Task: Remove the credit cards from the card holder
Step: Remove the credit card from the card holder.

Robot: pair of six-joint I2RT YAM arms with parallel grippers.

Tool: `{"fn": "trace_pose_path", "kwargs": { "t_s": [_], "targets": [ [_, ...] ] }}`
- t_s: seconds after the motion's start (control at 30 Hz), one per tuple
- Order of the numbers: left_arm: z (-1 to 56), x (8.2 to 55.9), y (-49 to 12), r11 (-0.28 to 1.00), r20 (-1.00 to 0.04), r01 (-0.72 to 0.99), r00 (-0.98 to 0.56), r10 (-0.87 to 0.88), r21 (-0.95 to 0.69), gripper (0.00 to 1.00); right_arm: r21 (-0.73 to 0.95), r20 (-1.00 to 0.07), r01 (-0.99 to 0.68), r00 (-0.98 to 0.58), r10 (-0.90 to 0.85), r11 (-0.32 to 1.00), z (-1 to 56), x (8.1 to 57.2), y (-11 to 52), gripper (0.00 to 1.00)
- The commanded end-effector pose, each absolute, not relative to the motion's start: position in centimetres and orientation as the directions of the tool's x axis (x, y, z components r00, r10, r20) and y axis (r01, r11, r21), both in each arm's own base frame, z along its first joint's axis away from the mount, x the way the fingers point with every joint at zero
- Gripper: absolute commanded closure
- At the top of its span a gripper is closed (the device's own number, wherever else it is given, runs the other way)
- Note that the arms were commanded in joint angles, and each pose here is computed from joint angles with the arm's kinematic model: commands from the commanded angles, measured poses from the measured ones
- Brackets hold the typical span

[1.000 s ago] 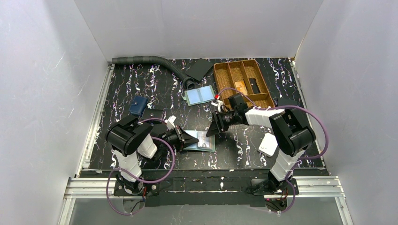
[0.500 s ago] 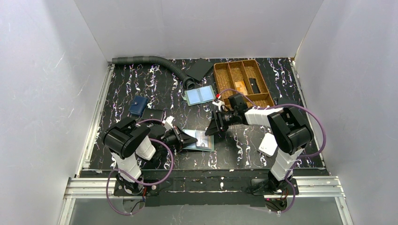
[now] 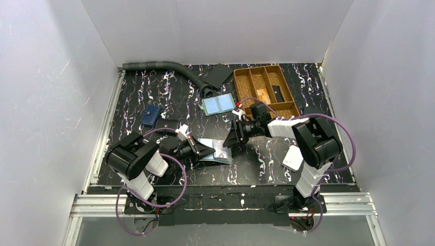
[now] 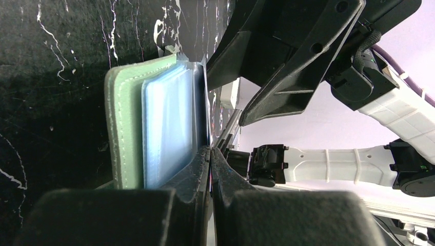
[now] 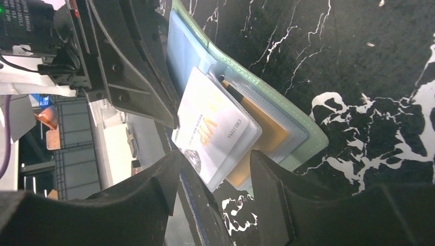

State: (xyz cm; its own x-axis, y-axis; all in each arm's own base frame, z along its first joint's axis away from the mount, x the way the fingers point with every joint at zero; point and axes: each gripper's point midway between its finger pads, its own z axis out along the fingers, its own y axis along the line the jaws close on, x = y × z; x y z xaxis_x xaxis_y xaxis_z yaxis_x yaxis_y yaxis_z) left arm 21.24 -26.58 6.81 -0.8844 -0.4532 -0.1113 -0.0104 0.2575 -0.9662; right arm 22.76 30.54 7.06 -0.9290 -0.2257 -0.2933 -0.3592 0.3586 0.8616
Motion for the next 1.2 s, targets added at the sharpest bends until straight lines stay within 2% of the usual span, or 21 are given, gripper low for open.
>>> {"fn": "trace_pose_path", "kwargs": {
  "t_s": [0.0, 0.4, 0.53, 0.63, 0.83, 0.9, 0.93, 1.03, 1.17],
  "targets": [
    [9.2, 21.7, -27.0, 0.215, -0.179, 0.091, -0.879, -0.441, -0.972, 1.0, 0.889, -0.283, -0.344, -0.932, -0.227, 0.303, 7.5, 22.5, 30.9, 0.39],
    [10.4, 21.9, -27.3, 0.193, -0.201, 0.127, -0.879, -0.433, -0.973, 1.0, 0.919, -0.254, -0.309, -0.939, -0.233, 0.245, 8.3, 22.1, 31.2, 0.42],
    [10.3, 21.9, -27.3, 0.193, -0.2, 0.127, -0.879, -0.432, -0.973, 1.0, 0.922, -0.262, -0.313, -0.938, -0.229, 0.227, 8.8, 22.2, 31.2, 0.46],
    [10.3, 21.9, -27.4, 0.193, -0.2, 0.127, -0.88, -0.431, -0.973, 1.0, 0.923, -0.271, -0.319, -0.936, -0.225, 0.216, 9.1, 22.4, 31.1, 0.57],
    [9.8, 22.0, -27.4, 0.199, -0.187, 0.108, -0.882, -0.432, -0.974, 1.0, 0.921, -0.283, -0.329, -0.933, -0.223, 0.208, 9.1, 22.6, 31.0, 0.91],
    [9.8, 21.9, -27.4, 0.199, -0.183, 0.105, -0.883, -0.432, -0.974, 1.0, 0.921, -0.283, -0.33, -0.932, -0.226, 0.206, 9.1, 22.6, 31.0, 0.98],
    [9.8, 21.9, -27.4, 0.198, -0.181, 0.103, -0.883, -0.433, -0.975, 1.0, 0.921, -0.285, -0.331, -0.931, -0.228, 0.204, 9.1, 22.6, 31.0, 0.99],
    [9.9, 21.9, -27.4, 0.195, -0.179, 0.102, -0.883, -0.433, -0.975, 0.89, 0.922, -0.288, -0.335, -0.929, -0.233, 0.195, 9.2, 22.5, 31.0, 0.99],
    [9.8, 21.7, -27.5, 0.191, -0.168, 0.094, -0.892, -0.42, -0.977, 0.66, 0.922, -0.292, -0.338, -0.926, -0.238, 0.186, 9.4, 22.4, 31.0, 0.99]
  ]
}}
